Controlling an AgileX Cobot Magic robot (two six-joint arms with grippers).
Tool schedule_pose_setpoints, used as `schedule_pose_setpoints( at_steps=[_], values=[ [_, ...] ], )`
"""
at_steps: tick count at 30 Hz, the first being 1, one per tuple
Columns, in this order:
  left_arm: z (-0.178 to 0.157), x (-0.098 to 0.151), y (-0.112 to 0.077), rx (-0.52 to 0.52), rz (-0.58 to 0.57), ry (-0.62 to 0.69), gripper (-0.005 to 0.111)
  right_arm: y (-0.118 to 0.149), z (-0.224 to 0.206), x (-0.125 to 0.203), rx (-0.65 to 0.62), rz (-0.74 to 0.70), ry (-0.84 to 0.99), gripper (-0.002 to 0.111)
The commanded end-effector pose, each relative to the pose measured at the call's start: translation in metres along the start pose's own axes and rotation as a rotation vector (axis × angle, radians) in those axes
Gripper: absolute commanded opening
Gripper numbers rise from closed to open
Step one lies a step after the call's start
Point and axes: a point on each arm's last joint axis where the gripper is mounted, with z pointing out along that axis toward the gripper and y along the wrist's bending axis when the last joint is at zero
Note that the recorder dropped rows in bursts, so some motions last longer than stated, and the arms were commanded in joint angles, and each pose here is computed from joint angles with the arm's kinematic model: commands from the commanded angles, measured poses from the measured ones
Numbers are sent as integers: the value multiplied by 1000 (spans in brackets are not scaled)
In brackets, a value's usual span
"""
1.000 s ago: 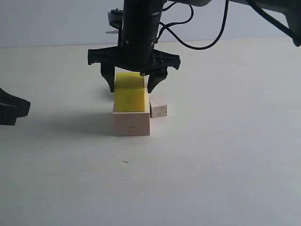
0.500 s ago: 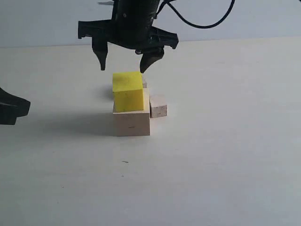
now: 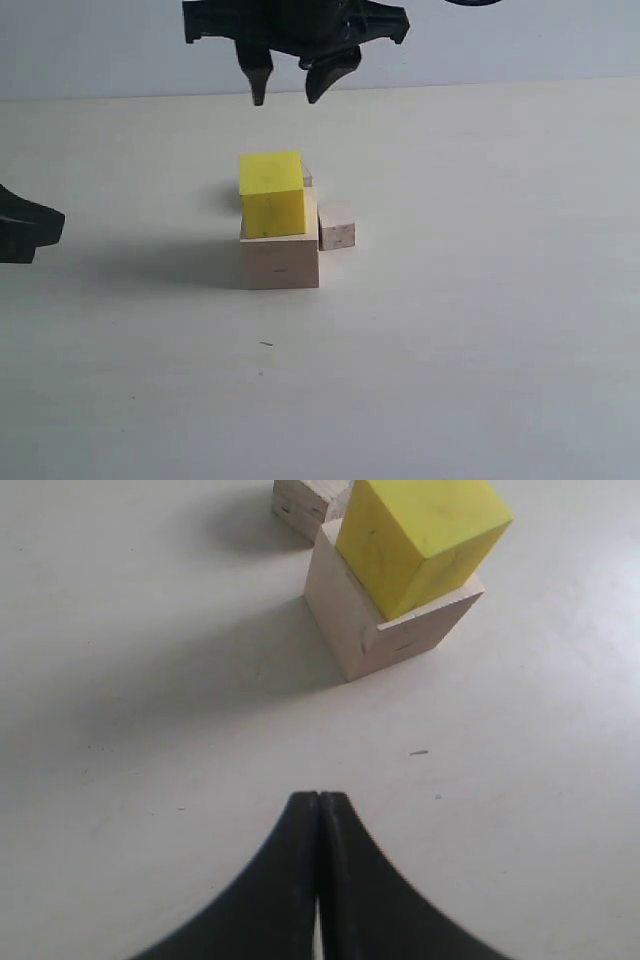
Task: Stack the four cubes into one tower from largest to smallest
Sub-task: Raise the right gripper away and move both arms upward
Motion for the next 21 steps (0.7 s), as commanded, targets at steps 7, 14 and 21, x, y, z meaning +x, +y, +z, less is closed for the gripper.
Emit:
schedule_pose_setpoints(
  at_steps=[7,14,21],
  values=[
    [2,1,1,-9,2,12,0,-21,-27,-13,228,-259,-155,0],
    [24,-15,6,-9,-14,79,0,-42,-53,-18,229,-241,-196,0],
    [60,-60,16,-12,-17,116,0,-76,-55,-5,246,-180,-128,0]
  ],
)
